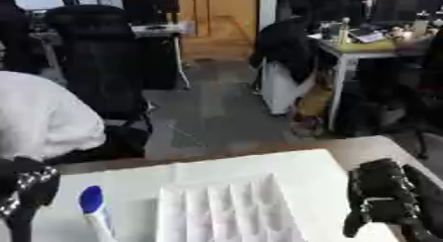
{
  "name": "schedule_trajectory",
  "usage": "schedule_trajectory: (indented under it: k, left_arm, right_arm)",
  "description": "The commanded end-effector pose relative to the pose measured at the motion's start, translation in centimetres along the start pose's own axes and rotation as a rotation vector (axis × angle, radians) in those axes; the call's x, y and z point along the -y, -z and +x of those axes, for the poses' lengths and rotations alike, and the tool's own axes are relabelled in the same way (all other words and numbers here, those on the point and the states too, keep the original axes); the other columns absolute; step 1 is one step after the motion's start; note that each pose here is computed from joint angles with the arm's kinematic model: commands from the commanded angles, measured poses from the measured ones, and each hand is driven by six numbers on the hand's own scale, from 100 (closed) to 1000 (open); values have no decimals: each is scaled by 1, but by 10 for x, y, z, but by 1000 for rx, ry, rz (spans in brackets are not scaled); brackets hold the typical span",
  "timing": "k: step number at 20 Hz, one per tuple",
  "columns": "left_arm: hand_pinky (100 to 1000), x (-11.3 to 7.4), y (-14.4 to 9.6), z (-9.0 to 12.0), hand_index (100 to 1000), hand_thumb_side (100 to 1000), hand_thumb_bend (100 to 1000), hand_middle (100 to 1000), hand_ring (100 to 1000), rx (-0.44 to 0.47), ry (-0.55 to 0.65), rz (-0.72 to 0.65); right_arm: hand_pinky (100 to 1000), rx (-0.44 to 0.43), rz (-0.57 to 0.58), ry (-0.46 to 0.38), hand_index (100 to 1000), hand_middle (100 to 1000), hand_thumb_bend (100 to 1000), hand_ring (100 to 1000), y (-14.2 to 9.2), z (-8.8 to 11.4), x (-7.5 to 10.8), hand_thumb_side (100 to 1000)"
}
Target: Pick up objects on the table and place them in the box.
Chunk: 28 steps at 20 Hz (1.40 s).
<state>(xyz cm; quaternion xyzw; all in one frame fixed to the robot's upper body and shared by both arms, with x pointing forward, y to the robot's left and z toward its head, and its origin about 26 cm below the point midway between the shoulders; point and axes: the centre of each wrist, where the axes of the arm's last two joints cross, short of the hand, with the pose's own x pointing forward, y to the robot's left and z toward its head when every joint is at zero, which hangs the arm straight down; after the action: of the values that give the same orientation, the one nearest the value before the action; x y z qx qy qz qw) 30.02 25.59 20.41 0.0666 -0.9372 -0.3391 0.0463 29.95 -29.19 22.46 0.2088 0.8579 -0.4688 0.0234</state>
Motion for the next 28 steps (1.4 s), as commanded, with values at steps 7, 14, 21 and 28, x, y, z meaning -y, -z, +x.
schedule_trajectory:
  k: [7,14,21,28]
  left_arm:
    - [245,-4,5,2,349,678,937,300,178,33,32,-48]
    - [360,-9,-4,2,573,786,883,495,260,-93,45,-85]
    - [487,-17,-23,-1,810,759,915,737,369,-463,-128,-204]
    - [510,-43,-44,-22,839,721,971,767,388,-607,-189,-319]
  right_arm:
    - [201,52,-32,-8,281,156,360,208,7,1,6,750]
    - [251,-67,-78,-10,343,173,423,291,-1,0,9,724]
    - [270,-281,-206,-73,445,214,383,359,-10,-4,21,763]
    - [274,-316,-227,-101,458,227,375,369,-10,-5,22,779]
